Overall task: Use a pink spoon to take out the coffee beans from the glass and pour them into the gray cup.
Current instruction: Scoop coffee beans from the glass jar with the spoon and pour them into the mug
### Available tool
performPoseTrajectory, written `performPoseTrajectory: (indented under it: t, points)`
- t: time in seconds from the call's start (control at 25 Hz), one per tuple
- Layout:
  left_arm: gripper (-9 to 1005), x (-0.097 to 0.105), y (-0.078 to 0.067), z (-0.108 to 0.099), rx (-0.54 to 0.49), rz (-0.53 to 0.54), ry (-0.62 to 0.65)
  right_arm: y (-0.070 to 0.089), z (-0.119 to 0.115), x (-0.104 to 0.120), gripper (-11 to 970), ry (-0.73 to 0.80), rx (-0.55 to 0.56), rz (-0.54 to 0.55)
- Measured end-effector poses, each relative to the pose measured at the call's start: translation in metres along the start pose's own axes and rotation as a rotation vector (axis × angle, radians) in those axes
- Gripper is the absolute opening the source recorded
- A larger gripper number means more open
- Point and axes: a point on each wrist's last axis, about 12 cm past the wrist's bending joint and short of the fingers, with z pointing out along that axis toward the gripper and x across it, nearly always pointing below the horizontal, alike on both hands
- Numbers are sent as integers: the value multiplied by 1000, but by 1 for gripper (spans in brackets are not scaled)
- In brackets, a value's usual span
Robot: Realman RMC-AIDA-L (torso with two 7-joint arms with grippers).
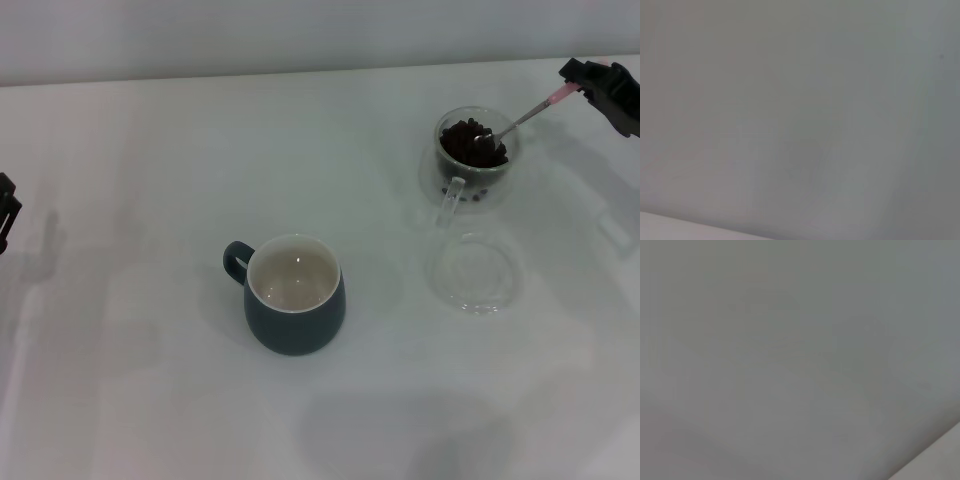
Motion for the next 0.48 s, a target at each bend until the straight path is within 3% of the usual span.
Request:
performPoseTrajectory:
  t: [0.48]
  points:
    - [800, -2, -1, 3, 7, 1, -6, 2, 2, -3, 158, -21, -4, 133]
